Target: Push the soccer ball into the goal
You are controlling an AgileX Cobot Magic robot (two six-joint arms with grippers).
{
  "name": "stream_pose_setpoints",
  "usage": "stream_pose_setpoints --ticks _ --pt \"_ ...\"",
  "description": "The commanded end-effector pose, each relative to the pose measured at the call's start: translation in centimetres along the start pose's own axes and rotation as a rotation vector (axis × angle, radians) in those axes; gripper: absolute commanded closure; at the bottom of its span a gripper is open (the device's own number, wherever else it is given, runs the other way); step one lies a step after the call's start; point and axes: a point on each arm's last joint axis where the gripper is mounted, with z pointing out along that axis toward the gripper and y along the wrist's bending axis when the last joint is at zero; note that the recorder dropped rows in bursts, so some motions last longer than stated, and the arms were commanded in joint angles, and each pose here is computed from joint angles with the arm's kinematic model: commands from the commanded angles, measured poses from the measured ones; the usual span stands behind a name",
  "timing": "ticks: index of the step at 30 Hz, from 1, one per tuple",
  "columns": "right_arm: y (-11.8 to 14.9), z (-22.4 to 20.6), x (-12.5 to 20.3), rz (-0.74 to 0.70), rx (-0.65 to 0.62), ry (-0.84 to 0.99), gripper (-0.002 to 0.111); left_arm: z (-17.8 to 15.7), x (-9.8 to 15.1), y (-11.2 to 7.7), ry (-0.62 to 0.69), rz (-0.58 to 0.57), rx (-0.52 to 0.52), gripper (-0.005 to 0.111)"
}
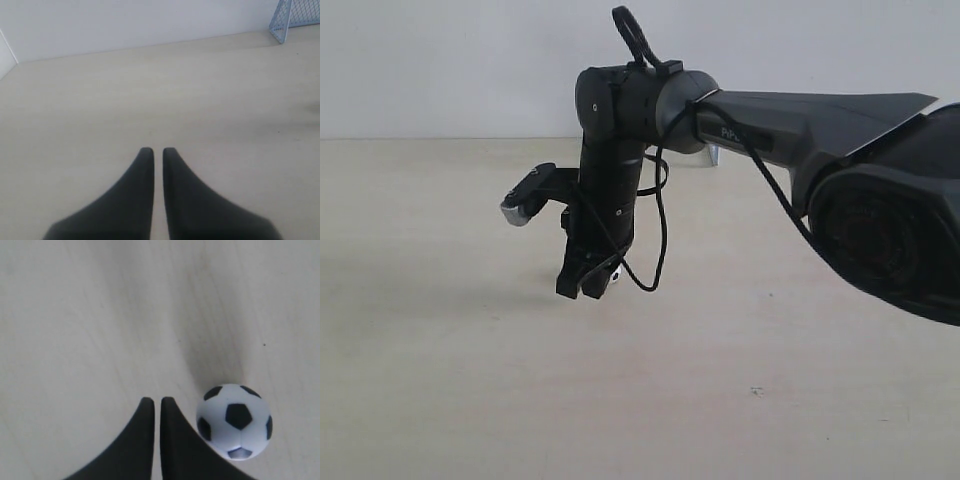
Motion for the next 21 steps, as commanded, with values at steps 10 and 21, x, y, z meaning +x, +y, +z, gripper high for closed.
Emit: stream_pose_setpoints --ticks 10,21 --pt "-0.54 -0.39 0.33 -0.023 0.054 0.036 0.108 0.00 -0.15 -0.04 -0.003 -0.007 0.008 0.100" --pt "-0.40 -0.38 0.23 0.020 0.039 0.024 0.108 0.00 -0.15 -0.04 -0.003 -0.007 0.008 0.100"
